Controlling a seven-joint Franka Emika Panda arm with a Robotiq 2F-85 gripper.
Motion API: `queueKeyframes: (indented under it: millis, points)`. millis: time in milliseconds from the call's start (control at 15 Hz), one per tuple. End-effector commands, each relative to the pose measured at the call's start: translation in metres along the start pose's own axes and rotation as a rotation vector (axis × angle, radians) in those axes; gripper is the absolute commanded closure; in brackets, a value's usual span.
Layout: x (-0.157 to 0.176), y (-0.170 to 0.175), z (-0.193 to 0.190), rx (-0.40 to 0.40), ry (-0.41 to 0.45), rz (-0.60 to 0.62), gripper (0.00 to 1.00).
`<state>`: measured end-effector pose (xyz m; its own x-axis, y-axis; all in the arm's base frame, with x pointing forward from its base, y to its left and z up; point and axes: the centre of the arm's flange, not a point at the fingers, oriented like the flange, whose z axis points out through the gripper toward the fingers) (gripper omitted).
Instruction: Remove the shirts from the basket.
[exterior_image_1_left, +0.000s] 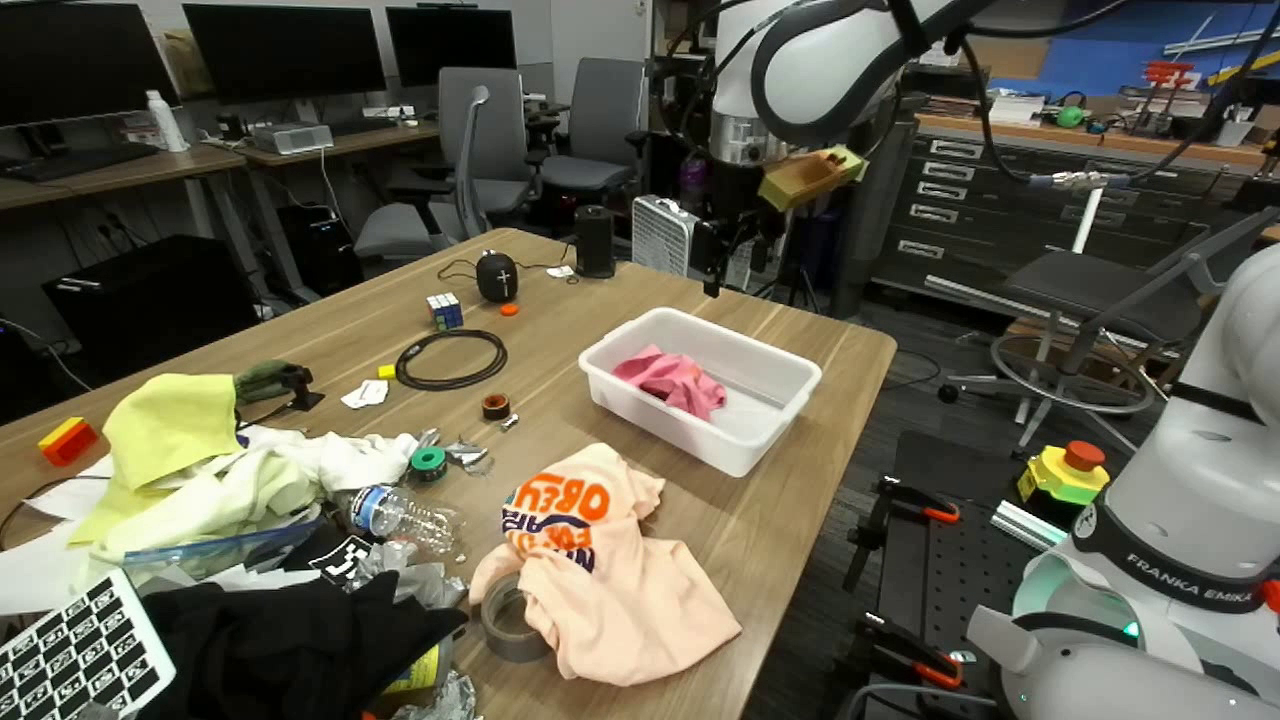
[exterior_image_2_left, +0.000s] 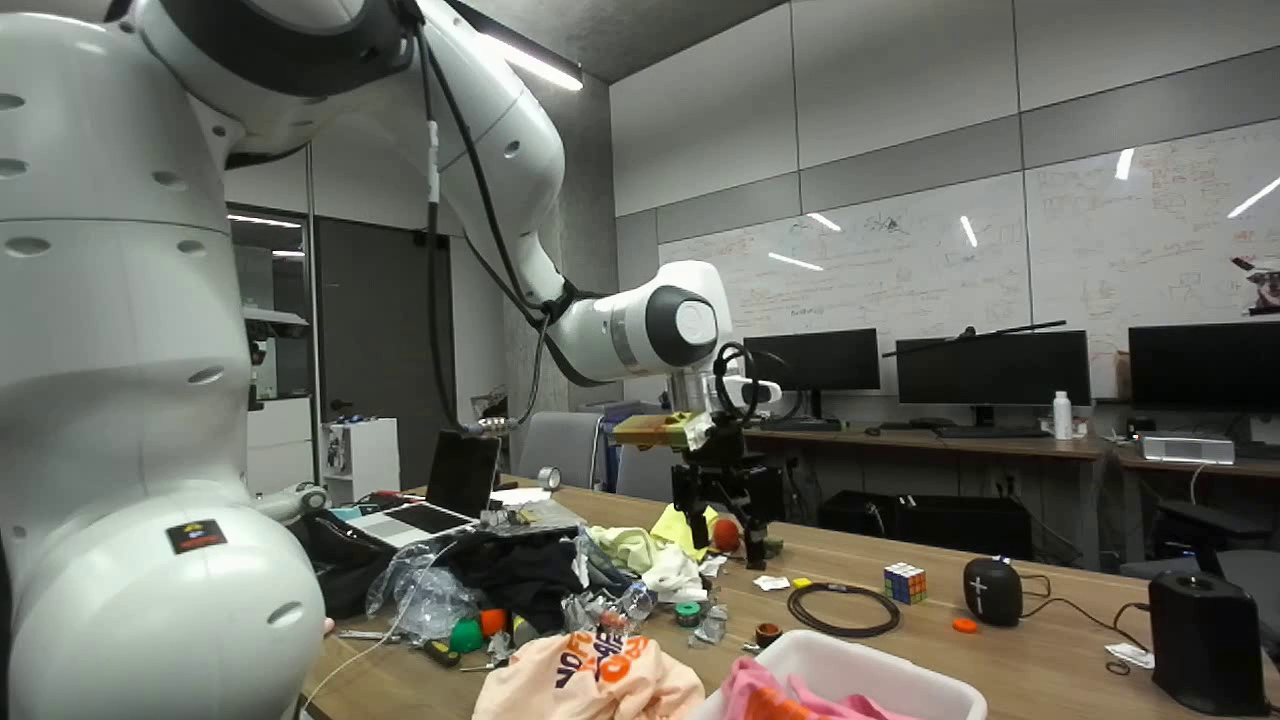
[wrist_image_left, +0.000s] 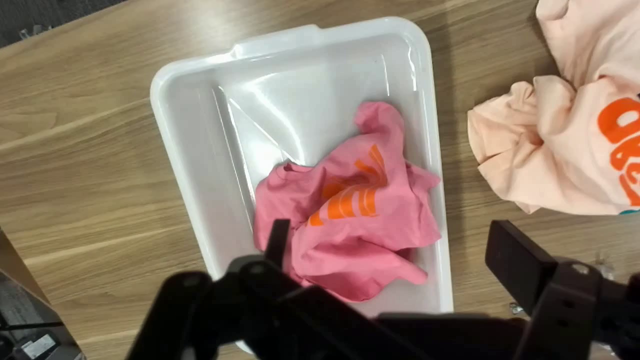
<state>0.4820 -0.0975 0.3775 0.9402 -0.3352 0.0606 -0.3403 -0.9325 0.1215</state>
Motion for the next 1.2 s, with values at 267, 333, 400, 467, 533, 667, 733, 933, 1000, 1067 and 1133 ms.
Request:
queueKeyframes:
  millis: [267,333,400,467,533,667,733,933,1000,1067,1133]
  points:
    - [0.031,-0.028,0.044,-0.032,0.049,0.14,0.0]
    - [0.032,-0.031,0.052,-0.042,0.043,0.136,0.0]
    - [0.032,-0.034,0.06,-0.053,0.033,0.132,0.0]
    - [0.031,-0.039,0.071,-0.075,0.025,0.125,0.0]
    - [0.03,-0.043,0.082,-0.098,0.016,0.115,0.0]
    - [0.029,-0.049,0.101,-0.133,-0.008,0.098,0.0]
    - [0.029,-0.052,0.111,-0.151,-0.014,0.098,0.0]
    - [0.027,-0.057,0.131,-0.182,-0.04,0.107,0.0]
    - [0.027,-0.058,0.138,-0.193,-0.042,0.123,0.0]
    - [0.027,-0.058,0.144,-0.196,-0.047,0.129,0.0]
    - [0.027,-0.058,0.149,-0.2,-0.047,0.136,0.0]
